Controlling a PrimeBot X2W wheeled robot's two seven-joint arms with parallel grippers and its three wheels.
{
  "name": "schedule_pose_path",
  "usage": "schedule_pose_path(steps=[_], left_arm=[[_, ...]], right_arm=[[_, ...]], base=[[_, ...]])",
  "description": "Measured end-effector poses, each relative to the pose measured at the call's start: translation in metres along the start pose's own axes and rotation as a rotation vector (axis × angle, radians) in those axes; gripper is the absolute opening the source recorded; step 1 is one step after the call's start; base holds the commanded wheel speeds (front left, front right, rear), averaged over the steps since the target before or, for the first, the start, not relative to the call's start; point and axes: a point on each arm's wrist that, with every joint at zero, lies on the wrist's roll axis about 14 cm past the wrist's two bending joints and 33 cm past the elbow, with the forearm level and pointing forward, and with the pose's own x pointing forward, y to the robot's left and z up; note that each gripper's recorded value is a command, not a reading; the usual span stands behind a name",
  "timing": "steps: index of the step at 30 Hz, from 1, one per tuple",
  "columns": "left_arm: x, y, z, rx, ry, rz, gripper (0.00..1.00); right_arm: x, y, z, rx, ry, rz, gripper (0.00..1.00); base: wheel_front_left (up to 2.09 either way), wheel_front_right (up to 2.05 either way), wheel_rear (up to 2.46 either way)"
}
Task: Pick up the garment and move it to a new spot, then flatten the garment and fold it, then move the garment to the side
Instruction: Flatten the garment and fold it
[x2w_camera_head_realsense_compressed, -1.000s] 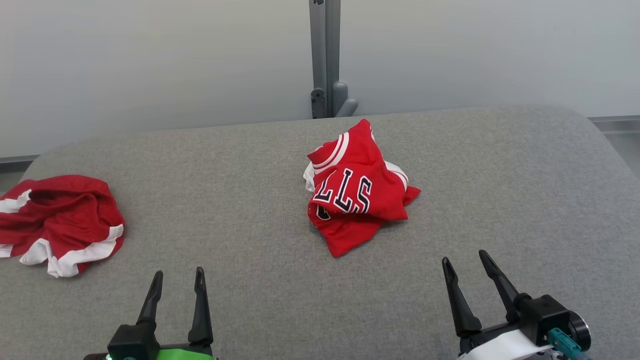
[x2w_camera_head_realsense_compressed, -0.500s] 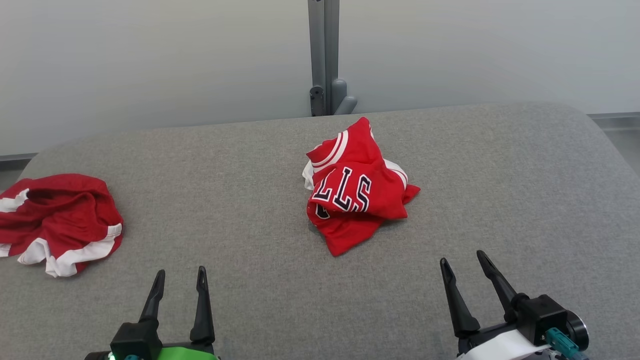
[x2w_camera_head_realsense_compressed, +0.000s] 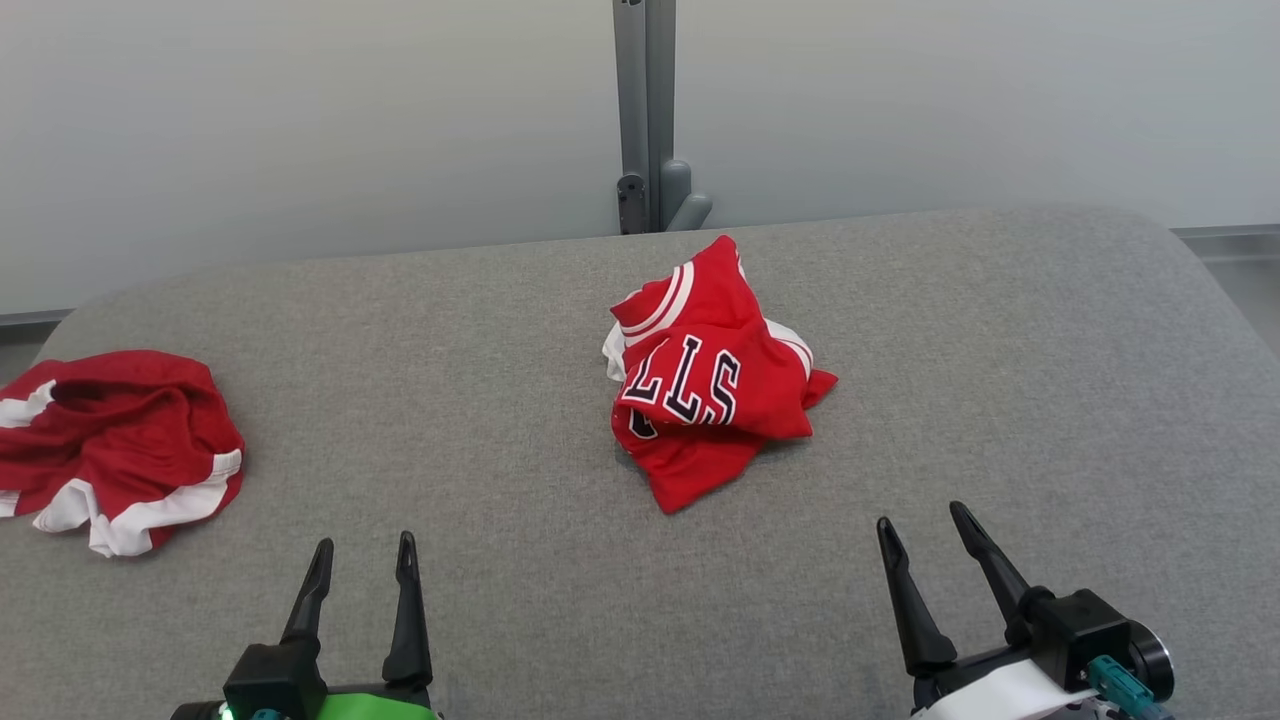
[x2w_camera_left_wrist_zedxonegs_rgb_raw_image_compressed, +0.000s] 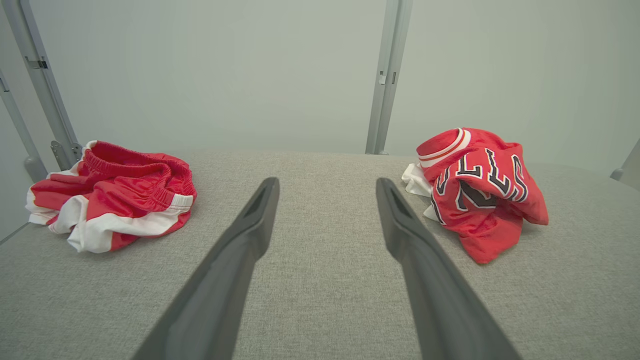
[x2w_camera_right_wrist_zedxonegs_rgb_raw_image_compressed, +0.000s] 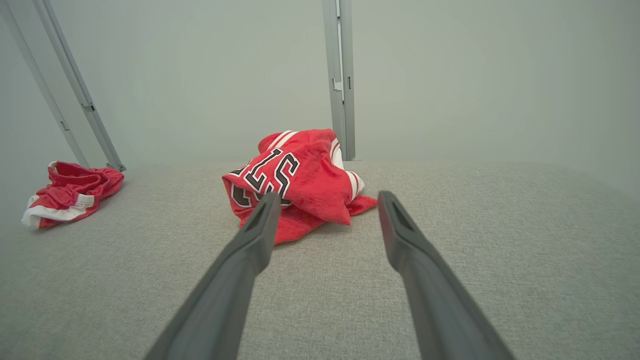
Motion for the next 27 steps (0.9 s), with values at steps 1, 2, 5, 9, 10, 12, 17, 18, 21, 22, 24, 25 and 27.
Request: schedule_pose_path(steps=[1, 2, 5, 9, 10, 12, 17, 18, 21, 22, 24, 25, 27], left_arm=[[0.0, 0.0, 0.0, 0.0, 0.0, -0.001, 1.0], [0.0, 0.0, 0.0, 0.0, 0.001, -0.001, 1.0], [0.001, -0.001, -0.002, 0.002, 0.006, -0.003, 1.0], [0.01, -0.009, -0.002, 0.024, 0.005, -0.034, 1.0], [0.014, -0.012, -0.001, 0.031, 0.001, -0.046, 1.0], [0.022, -0.018, 0.0, 0.042, -0.002, -0.071, 1.0], [0.043, -0.035, -0.011, 0.053, 0.032, -0.138, 1.0], [0.054, -0.044, -0.014, 0.058, 0.041, -0.17, 1.0], [0.069, -0.053, -0.023, 0.078, 0.069, -0.202, 1.0], [0.075, -0.056, -0.025, 0.083, 0.075, -0.211, 1.0], [0.093, -0.062, -0.024, 0.099, 0.07, -0.231, 1.0], [0.103, -0.065, -0.022, 0.107, 0.061, -0.241, 1.0], [0.122, -0.069, -0.019, 0.127, 0.05, -0.254, 1.0]], right_arm=[[0.0, 0.0, 0.0, 0.0, 0.001, 0.001, 1.0], [0.0, 0.0, 0.0, 0.0, 0.001, 0.001, 1.0], [-0.001, 0.001, -0.001, 0.001, 0.003, 0.002, 1.0], [0.0, 0.0, -0.001, 0.002, 0.002, -0.003, 1.0], [0.0, -0.001, -0.001, 0.002, 0.002, -0.006, 1.0], [0.0, -0.004, -0.001, 0.002, 0.004, -0.013, 1.0], [0.001, -0.011, -0.004, 0.001, 0.012, -0.038, 1.0], [0.001, -0.015, -0.006, 0.0, 0.02, -0.049, 1.0], [0.0, -0.023, -0.01, 0.0, 0.033, -0.073, 1.0], [0.001, -0.026, -0.011, -0.001, 0.036, -0.08, 1.0], [0.007, -0.03, -0.009, -0.005, 0.031, -0.087, 1.0], [0.011, -0.031, -0.009, -0.007, 0.029, -0.088, 1.0], [0.018, -0.034, -0.011, -0.008, 0.032, -0.09, 1.0]], base=[[0.0, 0.0, 0.0], [0.0, 0.0, 0.0], [0.0, 0.0, 0.0], [0.0, 0.0, 0.0], [0.0, 0.0, 0.0], [0.0, 0.0, 0.0], [0.0, 0.0, 0.0], [0.0, 0.0, 0.0], [0.0, 0.0, 0.0], [0.0, 0.0, 0.0], [0.0, 0.0, 0.0], [0.0, 0.0, 0.0], [0.0, 0.0, 0.0]])
